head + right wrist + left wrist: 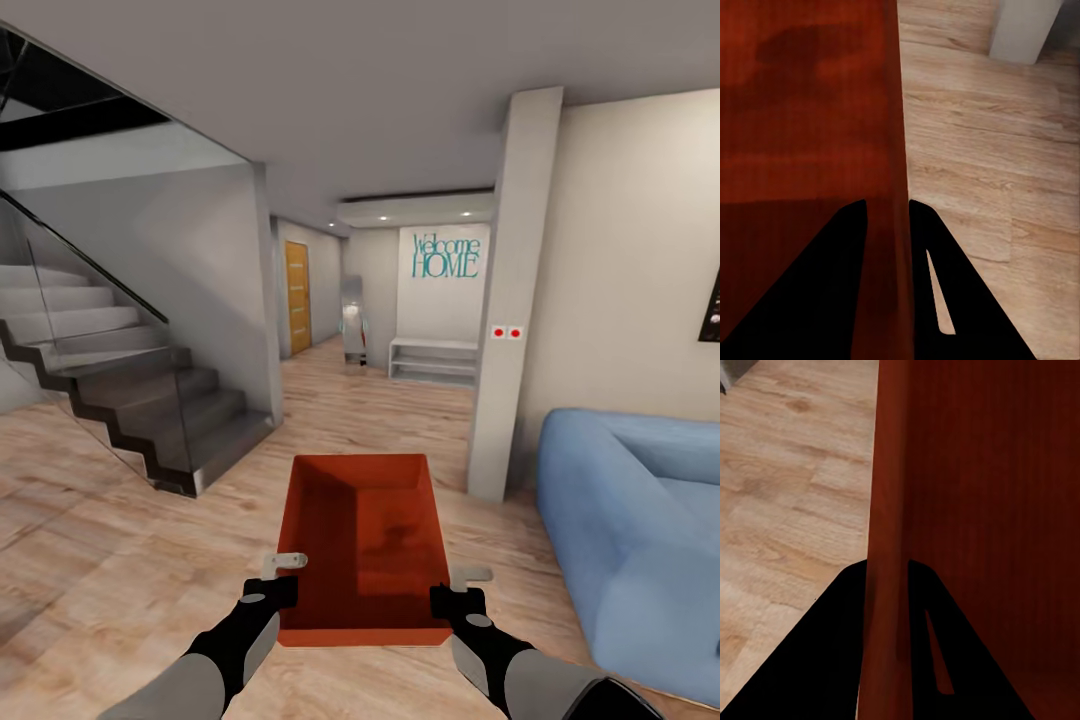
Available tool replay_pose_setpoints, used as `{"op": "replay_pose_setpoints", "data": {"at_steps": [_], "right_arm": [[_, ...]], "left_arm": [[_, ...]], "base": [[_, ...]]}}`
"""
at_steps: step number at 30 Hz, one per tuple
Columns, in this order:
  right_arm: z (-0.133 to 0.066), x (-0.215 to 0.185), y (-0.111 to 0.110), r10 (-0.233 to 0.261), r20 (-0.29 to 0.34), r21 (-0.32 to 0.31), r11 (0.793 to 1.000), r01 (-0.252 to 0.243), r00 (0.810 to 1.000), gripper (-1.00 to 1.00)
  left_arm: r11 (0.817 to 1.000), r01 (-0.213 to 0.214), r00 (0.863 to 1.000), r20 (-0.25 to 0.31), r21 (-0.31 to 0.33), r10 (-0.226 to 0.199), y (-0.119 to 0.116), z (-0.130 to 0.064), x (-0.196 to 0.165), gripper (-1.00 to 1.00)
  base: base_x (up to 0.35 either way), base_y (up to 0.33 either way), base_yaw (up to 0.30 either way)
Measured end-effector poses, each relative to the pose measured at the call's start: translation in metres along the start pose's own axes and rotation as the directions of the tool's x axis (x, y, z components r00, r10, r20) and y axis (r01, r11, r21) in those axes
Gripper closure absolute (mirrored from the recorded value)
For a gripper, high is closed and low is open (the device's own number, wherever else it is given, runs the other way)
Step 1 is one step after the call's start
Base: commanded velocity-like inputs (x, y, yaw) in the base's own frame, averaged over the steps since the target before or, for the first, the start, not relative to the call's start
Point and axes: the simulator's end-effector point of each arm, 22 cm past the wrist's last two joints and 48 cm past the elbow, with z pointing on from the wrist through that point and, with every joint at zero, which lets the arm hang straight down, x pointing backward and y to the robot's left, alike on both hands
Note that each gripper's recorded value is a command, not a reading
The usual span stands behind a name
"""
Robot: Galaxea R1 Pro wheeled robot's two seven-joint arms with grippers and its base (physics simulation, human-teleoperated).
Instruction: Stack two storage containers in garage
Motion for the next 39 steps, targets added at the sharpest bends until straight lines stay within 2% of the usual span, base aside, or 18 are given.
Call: {"op": "replay_pose_setpoints", "data": {"at_steps": [39], "right_arm": [[0.0007,0.0003,-0.0033,-0.001,-0.001,-0.003,1.0,0.001,1.0,1.0]], "left_arm": [[1.0,-0.001,1.0,-0.001,-0.004,0.001,-0.0029,-0.0008,0.0003,1.0]], "base": [[0.322,0.0,0.0]]}}
